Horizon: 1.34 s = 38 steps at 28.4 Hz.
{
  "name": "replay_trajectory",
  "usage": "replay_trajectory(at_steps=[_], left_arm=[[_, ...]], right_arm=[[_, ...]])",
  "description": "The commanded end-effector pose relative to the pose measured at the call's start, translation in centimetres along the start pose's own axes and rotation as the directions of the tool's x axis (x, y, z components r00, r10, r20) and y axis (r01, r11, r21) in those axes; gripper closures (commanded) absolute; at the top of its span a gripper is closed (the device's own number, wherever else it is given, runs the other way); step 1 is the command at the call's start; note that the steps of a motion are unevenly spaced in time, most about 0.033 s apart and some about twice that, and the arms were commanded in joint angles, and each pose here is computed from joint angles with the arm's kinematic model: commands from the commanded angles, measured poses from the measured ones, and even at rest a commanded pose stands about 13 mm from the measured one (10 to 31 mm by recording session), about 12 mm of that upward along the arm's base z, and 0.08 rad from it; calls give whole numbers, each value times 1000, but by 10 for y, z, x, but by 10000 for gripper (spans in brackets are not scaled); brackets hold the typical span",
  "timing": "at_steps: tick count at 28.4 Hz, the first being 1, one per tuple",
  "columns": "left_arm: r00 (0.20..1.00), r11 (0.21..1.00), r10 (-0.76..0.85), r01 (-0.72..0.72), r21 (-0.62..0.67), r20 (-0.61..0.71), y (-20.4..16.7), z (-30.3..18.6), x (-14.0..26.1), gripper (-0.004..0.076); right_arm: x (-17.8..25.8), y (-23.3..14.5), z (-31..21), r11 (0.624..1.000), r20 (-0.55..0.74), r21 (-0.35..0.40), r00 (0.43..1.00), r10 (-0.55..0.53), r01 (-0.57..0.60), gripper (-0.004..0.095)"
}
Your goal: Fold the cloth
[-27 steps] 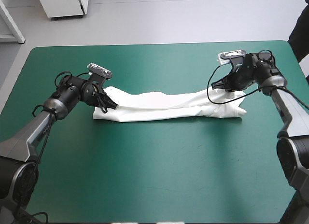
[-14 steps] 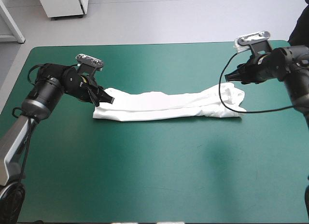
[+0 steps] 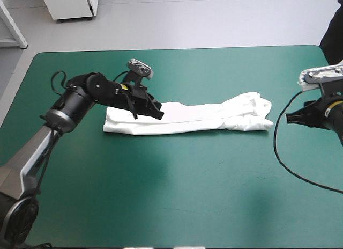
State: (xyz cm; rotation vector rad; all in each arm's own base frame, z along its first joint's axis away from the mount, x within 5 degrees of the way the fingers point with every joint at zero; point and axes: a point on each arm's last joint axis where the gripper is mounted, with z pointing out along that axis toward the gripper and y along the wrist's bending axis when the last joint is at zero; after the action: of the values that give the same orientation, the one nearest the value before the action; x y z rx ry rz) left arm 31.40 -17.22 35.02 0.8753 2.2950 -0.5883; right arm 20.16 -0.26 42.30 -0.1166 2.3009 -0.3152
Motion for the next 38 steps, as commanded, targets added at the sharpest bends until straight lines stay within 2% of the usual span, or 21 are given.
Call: replay_trajectory(at_steps=[1,6,11,16,20,24,28,31,33,34,35,36,38], left_arm=[[998,1000,8,-10,25,67,-10,19,-16,746],[1000,999,11,-12,50,18,-4,65,-26,746],[999,999,33,-33,20,-32,8,92,-37,746],[994,999,33,-30,29,-108,20,127,-31,746],[987,999,15,-9,37,-159,28,149,-20,746],[985,999,9,-1,47,-174,28,153,-18,746],[984,998,2,9,61,-178,27,152,-18,746],[980,997,0,15,76,-199,25,152,-16,746],[980,997,-2,19,81,-197,24,151,-17,746],[980,996,-4,20,82,-197,24,151,-17,746],[981,996,-5,22,83,-194,24,151,-17,746],[981,996,-5,22,83,-194,24,151,-17,746],[981,996,-7,23,84,-193,24,151,-17,746]], right_arm=[[1,-8,-12,999,59,53,998,11,-14,503],[-2,-12,-3,992,35,129,999,-14,9,505],[-9,-14,23,975,-24,219,999,-40,45,541],[-15,-4,63,976,-92,208,995,-48,67,581],[-16,0,94,991,-173,134,985,8,16,603],[-23,-4,102,997,-186,50,980,66,-57,603],[-26,-17,94,981,-193,-60,967,167,-182,595],[-22,-30,87,948,-214,-113,938,271,-299,578],[-19,-33,86,911,-242,-182,915,324,-371,529],[-19,-36,91,866,-254,-235,888,384,-442,473],[-19,-37,96,851,-263,-258,880,395,-458,450],[-19,-36,109,818,-295,-303,865,407,-488,402],[-17,-35,125,785,-345,-321,838,424,-530,374]])
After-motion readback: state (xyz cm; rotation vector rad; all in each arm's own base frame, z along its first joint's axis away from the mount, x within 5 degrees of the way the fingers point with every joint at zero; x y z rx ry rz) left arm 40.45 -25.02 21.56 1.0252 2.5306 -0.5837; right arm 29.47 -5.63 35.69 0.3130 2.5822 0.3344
